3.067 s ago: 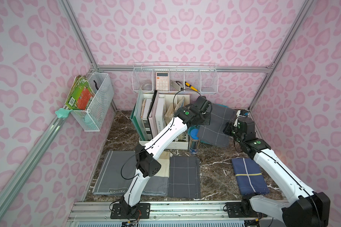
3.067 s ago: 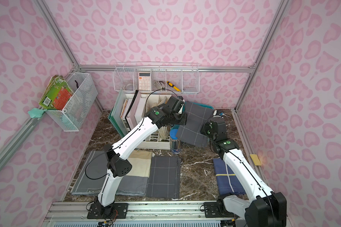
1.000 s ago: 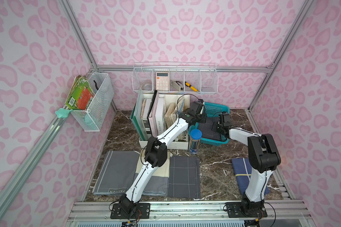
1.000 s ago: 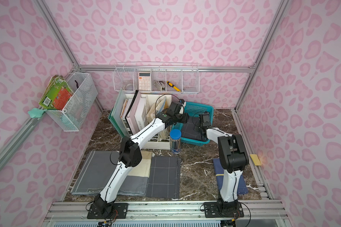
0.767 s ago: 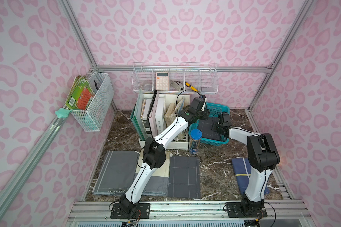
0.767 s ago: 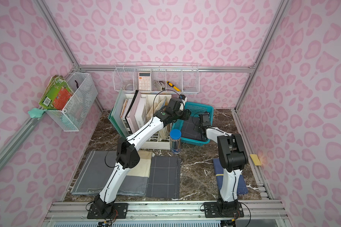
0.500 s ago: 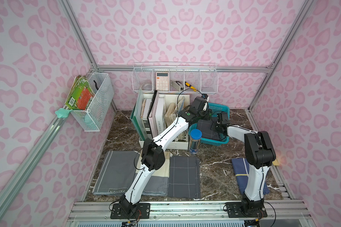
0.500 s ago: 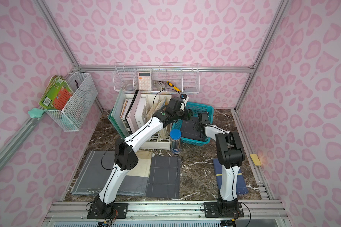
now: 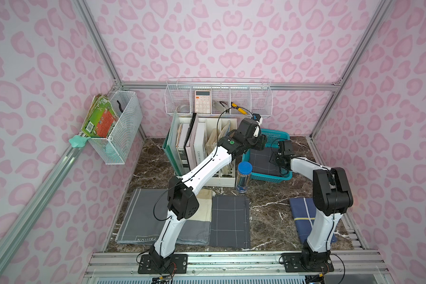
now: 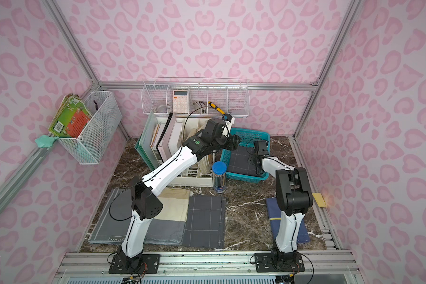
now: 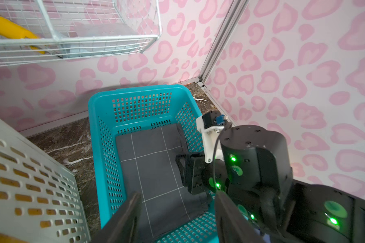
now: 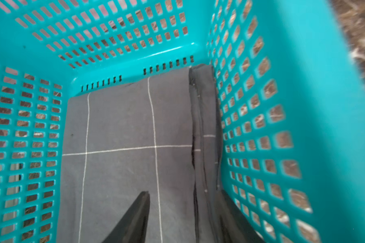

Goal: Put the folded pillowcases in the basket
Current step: Place the pillowcase in the basket, then move the pillowcase to the center of the board.

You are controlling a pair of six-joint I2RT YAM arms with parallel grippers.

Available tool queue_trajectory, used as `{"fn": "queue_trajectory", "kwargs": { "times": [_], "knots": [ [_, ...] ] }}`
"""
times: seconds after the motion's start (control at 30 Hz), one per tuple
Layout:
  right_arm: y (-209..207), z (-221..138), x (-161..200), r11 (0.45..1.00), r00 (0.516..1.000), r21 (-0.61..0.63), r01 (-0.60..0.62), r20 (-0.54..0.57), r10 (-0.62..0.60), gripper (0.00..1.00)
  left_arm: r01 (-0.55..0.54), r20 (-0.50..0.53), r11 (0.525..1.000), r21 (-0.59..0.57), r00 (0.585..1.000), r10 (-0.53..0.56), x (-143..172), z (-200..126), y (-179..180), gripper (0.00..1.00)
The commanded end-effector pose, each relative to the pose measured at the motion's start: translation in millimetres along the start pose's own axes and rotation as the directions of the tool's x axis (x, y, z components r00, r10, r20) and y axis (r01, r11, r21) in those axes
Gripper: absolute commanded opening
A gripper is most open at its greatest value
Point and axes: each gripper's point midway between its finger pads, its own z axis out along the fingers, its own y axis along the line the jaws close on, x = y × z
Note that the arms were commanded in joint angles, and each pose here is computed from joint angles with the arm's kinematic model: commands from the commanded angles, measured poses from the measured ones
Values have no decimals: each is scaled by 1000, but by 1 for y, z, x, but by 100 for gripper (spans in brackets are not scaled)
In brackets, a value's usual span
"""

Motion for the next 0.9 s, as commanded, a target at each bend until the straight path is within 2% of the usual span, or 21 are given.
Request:
{"fn": "queue_trajectory", "kwargs": {
  "times": [0.0,0.13,0.3,0.37,0.4,0.67,0.87],
  "knots": [
    [-14,-3,-8,999,1000,41,5,6,-5,54,-4,19,1000,3,1000,4,-7,-16,-6,60],
    [-1,-25,-22,1000,999,-6,24,41,-24,57,8,13,1000,-2,1000,-8,-5,-35,-8,60],
    [26,-89,-37,994,988,-65,88,129,-79,67,47,-3,999,-24,999,-47,6,-69,-3,63],
    [38,-120,-34,988,981,-98,123,164,-106,71,63,0,998,-19,998,-63,15,-86,-2,72],
    [44,-137,-29,982,976,-119,147,179,-124,72,69,4,997,-17,998,-69,20,-95,-1,79],
    [59,-247,22,936,940,-228,267,275,-201,80,141,50,985,-105,989,-136,68,-179,29,85],
    [74,-287,97,885,934,-318,339,223,-277,81,228,45,955,-189,974,-223,118,-236,56,88]
  ]
}}
